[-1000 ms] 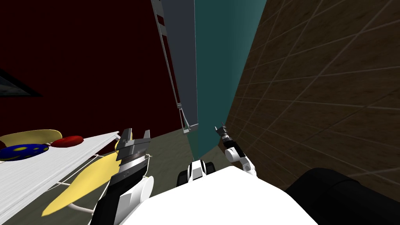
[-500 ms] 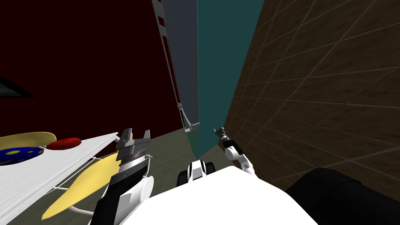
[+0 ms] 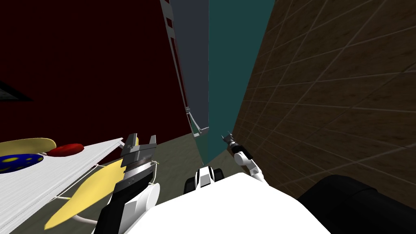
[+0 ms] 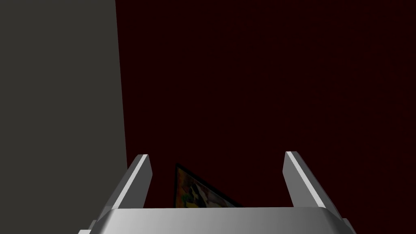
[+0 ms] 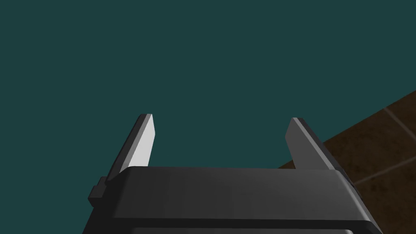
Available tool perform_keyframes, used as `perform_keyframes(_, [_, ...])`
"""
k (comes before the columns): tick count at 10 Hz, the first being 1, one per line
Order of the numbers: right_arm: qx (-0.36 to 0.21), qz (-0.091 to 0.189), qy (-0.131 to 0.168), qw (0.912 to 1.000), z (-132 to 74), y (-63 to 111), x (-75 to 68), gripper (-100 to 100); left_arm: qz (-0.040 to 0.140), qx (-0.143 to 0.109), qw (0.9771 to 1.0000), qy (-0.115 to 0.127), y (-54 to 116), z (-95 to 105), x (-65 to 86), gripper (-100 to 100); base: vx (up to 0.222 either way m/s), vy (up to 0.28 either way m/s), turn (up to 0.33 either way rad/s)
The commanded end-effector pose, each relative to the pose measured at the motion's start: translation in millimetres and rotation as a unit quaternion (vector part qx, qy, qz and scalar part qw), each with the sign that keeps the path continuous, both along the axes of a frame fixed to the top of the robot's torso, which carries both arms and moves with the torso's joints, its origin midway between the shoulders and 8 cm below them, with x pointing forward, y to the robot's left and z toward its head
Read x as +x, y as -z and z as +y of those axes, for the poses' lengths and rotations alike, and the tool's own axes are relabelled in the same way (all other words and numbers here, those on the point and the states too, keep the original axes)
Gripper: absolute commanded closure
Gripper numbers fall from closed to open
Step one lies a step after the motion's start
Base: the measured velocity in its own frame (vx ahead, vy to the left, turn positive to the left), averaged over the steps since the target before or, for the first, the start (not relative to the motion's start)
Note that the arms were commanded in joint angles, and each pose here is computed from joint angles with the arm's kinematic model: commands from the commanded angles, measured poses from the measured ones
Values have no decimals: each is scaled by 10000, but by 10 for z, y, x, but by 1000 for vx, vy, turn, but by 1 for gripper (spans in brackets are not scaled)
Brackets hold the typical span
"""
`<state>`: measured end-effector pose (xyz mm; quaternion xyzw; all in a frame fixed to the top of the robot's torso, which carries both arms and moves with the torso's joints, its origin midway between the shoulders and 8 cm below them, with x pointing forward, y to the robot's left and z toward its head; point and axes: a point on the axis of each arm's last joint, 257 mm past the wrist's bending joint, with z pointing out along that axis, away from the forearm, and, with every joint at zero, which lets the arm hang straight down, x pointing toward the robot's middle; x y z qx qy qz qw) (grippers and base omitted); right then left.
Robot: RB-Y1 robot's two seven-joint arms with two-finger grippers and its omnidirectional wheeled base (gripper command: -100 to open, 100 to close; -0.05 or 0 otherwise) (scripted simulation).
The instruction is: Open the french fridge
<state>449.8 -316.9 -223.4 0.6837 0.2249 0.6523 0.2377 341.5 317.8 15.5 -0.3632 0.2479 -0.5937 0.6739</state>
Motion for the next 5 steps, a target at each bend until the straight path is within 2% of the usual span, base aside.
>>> perform_keyframes(1, [535,277,-71,9982,22,195,29,-100,0,0,10000,0,0,0,0,0,-15,63,-38])
perform_keyframes(2, [810,505,-110,9954,30,356,46,-100,0,0,10000,0,0,0,0,0,-14,79,-59])
perform_keyframes(4, [1028,536,-139,9932,57,372,43,-100,0,0,10000,0,0,0,0,0,-12,47,-8])
perform_keyframes(5, [1332,794,-197,9877,88,542,50,-100,0,0,10000,0,0,0,0,0,-16,49,-51])
